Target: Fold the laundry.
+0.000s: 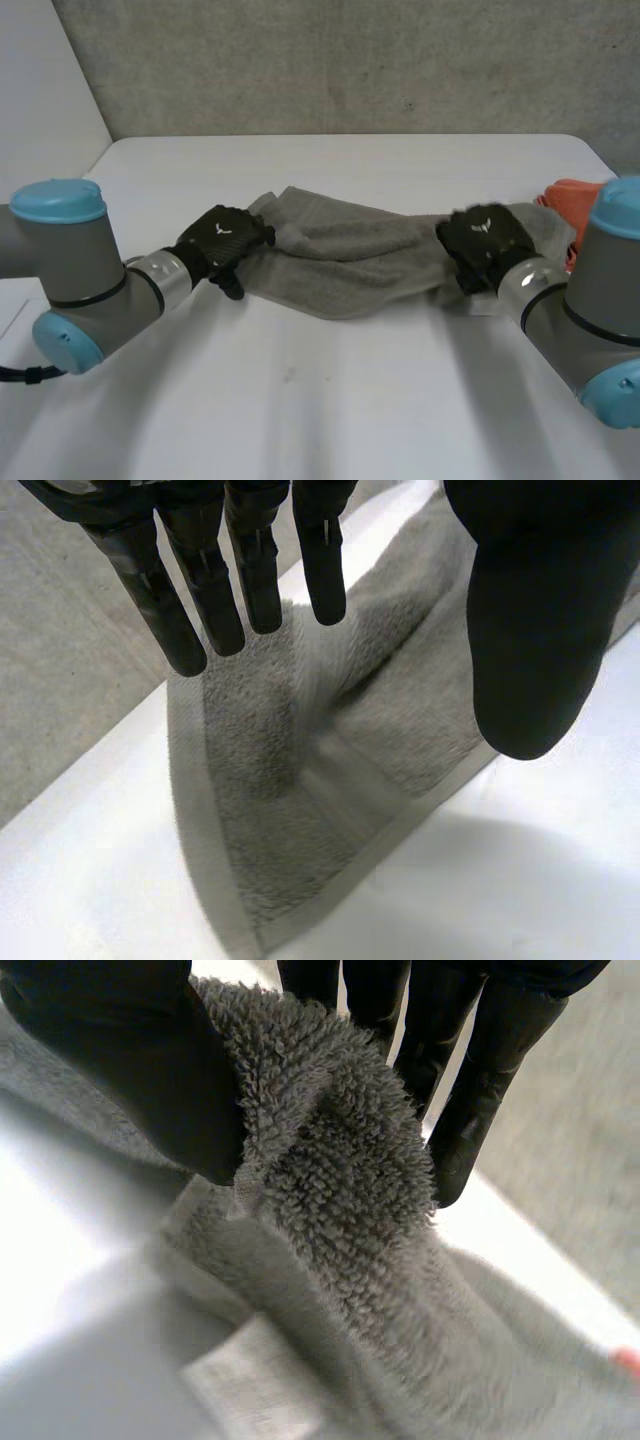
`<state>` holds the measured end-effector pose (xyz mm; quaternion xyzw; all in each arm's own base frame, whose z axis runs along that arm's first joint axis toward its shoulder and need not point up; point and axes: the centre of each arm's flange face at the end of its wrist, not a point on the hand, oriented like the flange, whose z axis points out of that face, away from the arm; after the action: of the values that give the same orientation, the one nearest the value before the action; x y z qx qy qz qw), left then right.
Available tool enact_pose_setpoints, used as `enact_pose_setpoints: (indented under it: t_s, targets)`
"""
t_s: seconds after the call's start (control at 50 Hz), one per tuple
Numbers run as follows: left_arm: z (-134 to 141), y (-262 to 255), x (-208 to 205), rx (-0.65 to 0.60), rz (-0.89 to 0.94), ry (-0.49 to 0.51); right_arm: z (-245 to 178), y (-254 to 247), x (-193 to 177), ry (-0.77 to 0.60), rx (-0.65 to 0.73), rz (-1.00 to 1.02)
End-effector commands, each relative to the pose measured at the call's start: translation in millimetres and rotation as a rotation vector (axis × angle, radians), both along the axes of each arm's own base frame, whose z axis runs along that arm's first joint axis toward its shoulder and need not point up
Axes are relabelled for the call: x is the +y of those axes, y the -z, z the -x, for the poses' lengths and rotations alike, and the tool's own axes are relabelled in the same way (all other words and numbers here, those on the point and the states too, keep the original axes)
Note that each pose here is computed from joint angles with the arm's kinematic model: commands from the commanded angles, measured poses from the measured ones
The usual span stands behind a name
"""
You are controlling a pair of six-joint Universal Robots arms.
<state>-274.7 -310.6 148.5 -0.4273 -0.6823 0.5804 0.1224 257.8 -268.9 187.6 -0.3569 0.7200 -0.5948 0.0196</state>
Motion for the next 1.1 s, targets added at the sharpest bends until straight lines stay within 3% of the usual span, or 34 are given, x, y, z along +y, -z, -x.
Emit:
enact_pose_setpoints:
  t_s: [0.02, 0.2, 0.54, 0.76, 0.84, 0.96, 1.1]
  targets:
    - [1.9, -15.3, 24.6, 0.203, -0.187, -0.101, -32.5, -60.5, 36.2, -0.128, -0.036, 0.071]
    - [22.3, -22.0, 51.6, 0.255, -0.215, -0.123, -53.0, -99.6, 68.1, -0.219, -0.056, 0.071]
    - [35.6, -14.2, 46.7, 0.275, -0.221, -0.173, -50.2, -152.0, 86.9, -0.235, -0.174, 0.175]
    - [17.6, -17.8, -6.4, 0.32, -0.024, -0.416, -36.3, -158.8, 97.9, -0.224, -0.162, 0.161]
    - [-0.4, -18.6, -15.1, 0.249, 0.014, -0.449, -32.1, -156.7, 93.9, -0.212, -0.141, 0.159]
    - [-11.0, -83.1, 30.7, 0.118, 0.193, -0.356, -10.0, -156.3, 65.0, -0.122, -0.04, 0.169]
    - [-30.0, -180.2, 91.1, 0.201, 0.461, -0.286, -6.4, -165.4, 54.9, -0.113, 0.066, 0.184]
